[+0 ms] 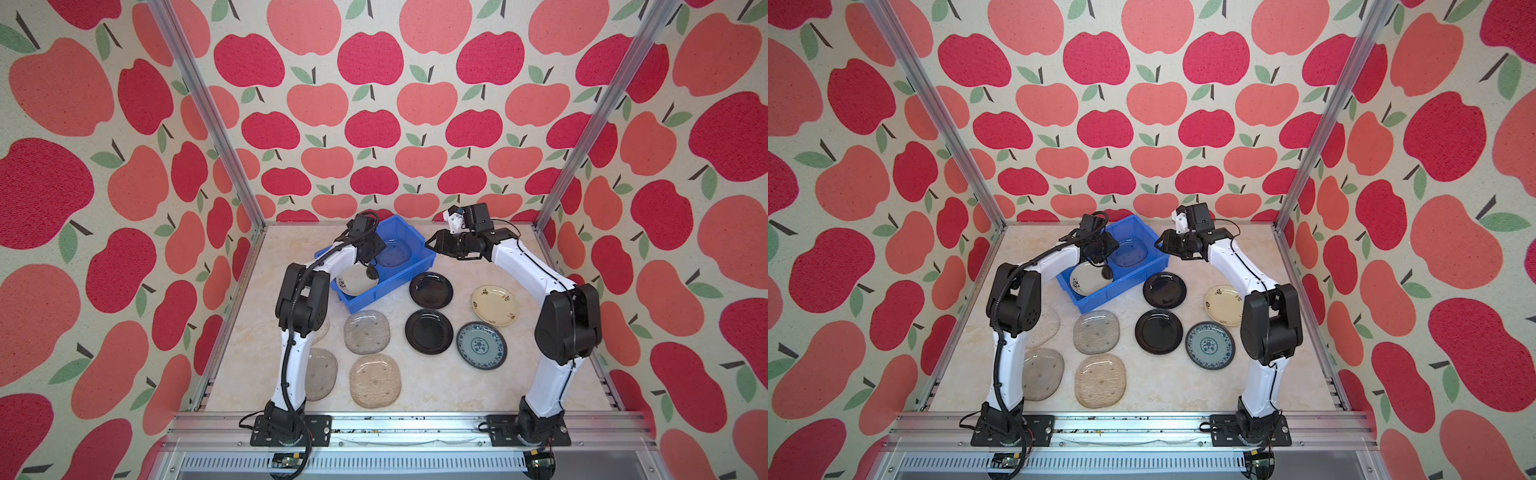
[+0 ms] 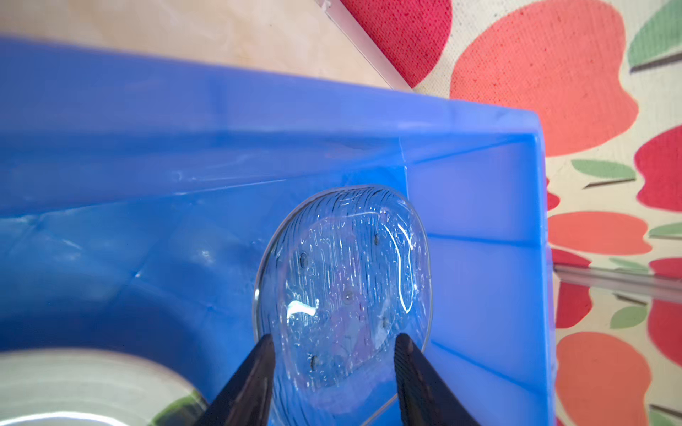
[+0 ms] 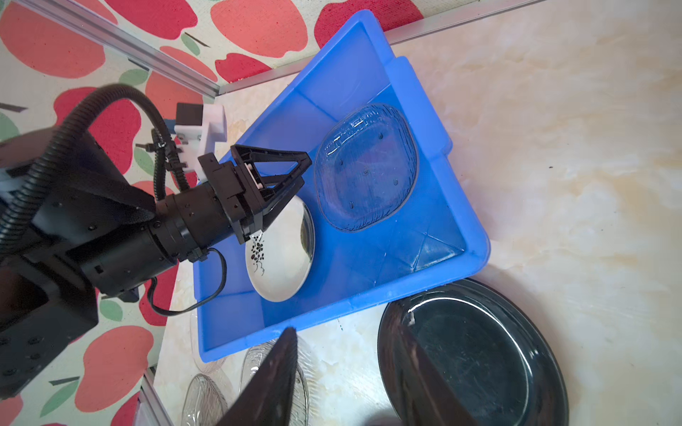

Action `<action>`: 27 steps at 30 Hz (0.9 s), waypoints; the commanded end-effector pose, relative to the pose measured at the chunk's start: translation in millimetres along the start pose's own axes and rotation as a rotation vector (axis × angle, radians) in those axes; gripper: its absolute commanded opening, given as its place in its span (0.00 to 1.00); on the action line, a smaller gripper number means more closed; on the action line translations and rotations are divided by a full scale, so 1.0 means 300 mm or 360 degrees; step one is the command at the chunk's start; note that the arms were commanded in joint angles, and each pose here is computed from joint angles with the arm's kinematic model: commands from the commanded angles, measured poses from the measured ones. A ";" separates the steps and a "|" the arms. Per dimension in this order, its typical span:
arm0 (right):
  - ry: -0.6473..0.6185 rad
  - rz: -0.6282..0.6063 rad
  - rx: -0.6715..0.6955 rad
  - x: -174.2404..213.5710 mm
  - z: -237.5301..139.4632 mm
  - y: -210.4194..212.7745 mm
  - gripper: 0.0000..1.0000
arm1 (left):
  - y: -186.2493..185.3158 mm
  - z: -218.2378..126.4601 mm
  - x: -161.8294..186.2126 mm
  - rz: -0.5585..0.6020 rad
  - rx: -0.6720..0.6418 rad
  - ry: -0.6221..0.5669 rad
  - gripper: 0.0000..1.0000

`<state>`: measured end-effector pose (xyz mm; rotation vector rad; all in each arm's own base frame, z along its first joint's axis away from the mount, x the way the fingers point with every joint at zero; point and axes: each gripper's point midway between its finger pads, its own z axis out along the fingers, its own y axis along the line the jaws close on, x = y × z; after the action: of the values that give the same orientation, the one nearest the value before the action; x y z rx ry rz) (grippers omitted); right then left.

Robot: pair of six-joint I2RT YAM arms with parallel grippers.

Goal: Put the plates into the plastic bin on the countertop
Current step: 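Open the left gripper on the plate while the right reaches toward clear glass plates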

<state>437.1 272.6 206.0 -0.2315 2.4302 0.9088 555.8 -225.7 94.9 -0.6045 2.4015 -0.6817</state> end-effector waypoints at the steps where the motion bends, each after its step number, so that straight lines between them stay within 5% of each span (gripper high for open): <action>1: 0.0054 -0.0221 0.0011 0.080 -0.105 0.087 0.44 | -0.104 -0.201 -0.066 0.0228 0.0079 -0.0118 0.67; 12: 0.0613 -0.0350 -0.0099 0.700 -0.179 0.251 0.47 | 0.019 -0.664 0.241 0.0440 0.0314 0.0064 0.72; 21: 0.0933 -0.0247 -0.0199 0.955 -0.108 0.295 0.47 | 0.164 -0.822 0.503 0.0519 0.0328 0.0157 0.74; 27: 0.1140 -0.0144 -0.0224 1.075 -0.075 0.287 0.44 | 0.241 -0.878 0.557 0.0474 0.0318 0.0147 0.76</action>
<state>141.0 329.6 106.5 -0.8581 2.8751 1.0297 260.7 -183.3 186.5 -0.0996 2.3636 -0.8491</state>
